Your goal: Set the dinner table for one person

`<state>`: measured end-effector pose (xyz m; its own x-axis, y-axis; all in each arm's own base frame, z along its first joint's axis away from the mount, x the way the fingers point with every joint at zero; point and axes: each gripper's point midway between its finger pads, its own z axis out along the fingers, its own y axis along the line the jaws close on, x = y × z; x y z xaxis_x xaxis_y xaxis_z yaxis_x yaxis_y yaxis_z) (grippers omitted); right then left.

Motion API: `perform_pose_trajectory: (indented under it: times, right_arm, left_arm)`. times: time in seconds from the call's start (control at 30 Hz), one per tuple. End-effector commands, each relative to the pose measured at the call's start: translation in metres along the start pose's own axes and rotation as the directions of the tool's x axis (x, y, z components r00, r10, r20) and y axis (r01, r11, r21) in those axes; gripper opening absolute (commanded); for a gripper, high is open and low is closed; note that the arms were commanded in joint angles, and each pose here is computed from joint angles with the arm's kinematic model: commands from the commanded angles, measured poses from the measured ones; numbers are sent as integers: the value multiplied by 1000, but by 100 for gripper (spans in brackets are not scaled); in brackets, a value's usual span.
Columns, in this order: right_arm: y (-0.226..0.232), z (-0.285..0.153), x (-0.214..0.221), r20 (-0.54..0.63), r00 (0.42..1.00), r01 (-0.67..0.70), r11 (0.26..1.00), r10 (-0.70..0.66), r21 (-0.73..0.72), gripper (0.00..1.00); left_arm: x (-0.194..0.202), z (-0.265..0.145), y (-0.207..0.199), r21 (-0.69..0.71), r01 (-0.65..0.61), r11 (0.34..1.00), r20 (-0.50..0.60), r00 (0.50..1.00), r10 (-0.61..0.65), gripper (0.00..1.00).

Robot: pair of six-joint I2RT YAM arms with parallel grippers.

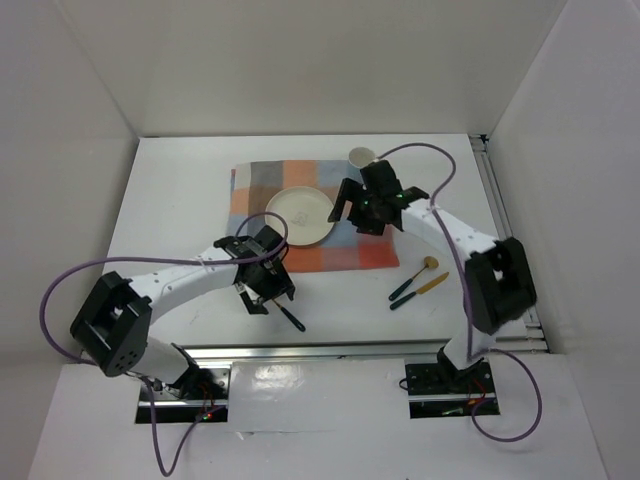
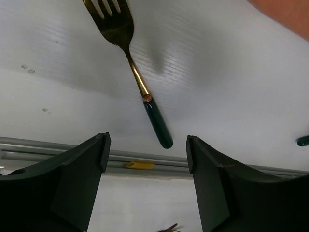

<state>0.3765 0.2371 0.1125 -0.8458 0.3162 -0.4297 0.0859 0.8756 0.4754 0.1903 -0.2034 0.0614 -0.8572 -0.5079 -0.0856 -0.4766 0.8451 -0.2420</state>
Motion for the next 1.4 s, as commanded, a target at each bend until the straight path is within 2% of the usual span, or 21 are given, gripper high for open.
perform_pose_trajectory:
  times: [0.0,0.23,0.3,0.4,0.57,0.6,0.63,0.67,0.7,0.73,0.83,0.93,1.03,1.07,1.1,1.13,1.23,1.27,1.3,1.33,1.37]
  right_arm:
    - [17,-55,-7,110,994,22,997,-13,-80,97]
    - [-3,-108,8,158,987,28,998,-20,-53,98]
    - [-10,-112,12,155,987,36,999,-30,-33,98]
    - [-14,-118,12,169,985,33,999,-30,-15,98]
    - [-13,-125,8,191,981,34,999,-29,-22,98]
    - [-11,-128,7,199,980,35,999,-28,-28,98]
    - [-10,-131,7,205,978,36,999,-28,-34,98]
    - [-12,-131,5,213,977,34,999,-27,-26,98]
    - [-14,-133,5,220,975,32,999,-27,-18,98]
    - [-14,-133,5,220,975,32,999,-27,-18,99]
    - [-14,-139,2,241,970,42,999,-36,-19,99]
    - [-13,-139,3,235,970,71,997,-64,-20,99]
    - [-15,-135,4,221,971,90,996,-87,-4,99]
    - [-18,-136,2,225,971,83,997,-81,0,99]
    - [-19,-136,0,230,970,81,997,-81,7,99]
    - [-22,-133,3,222,972,81,997,-82,14,99]
    - [-36,-129,5,204,976,70,996,-80,56,99]
    - [-38,-129,8,193,978,69,995,-80,65,99]
    - [-45,-129,7,190,979,57,994,-73,88,99]
    - [-47,-129,6,197,978,55,994,-73,98,99]
    - [-52,-128,6,195,979,46,993,-67,108,99]
  left_arm:
    - [1,11,-4,-23,75,997,7,997,-75,81]
    - [6,42,-2,-34,115,993,0,993,-115,72]
    - [12,48,3,-59,128,990,-18,991,-130,70]
    - [14,55,4,-76,128,989,-13,991,-130,61]
    - [15,60,4,-95,120,988,6,993,-120,57]
    - [14,60,5,-97,120,988,16,993,-119,42]
    - [12,61,5,-99,120,988,26,993,-118,35]
    - [12,57,6,-98,120,988,27,993,-118,21]
    - [12,54,7,-98,120,988,27,993,-118,21]
    - [10,51,9,-99,120,988,43,992,-117,12]
    - [5,28,20,-116,120,986,82,990,-111,0]
    - [-5,-8,23,-104,28,994,129,992,-14,0]
    - [-27,-39,31,-200,-123,972,140,978,153,0]
    - [-44,-47,37,-249,-121,961,165,972,165,0]
    - [-53,-54,36,-274,-189,943,159,958,238,0]
    - [-70,-67,16,-240,-222,945,199,941,272,0]
    - [-112,-68,8,-330,-324,887,188,898,397,0]
    - [-139,-80,-10,-320,-308,896,250,885,393,0]
    - [-153,-65,1,-435,-347,831,177,872,456,0]
    - [-167,-63,1,-470,-343,813,166,870,464,0]
    - [-189,-71,-13,-476,-321,819,212,862,461,0]
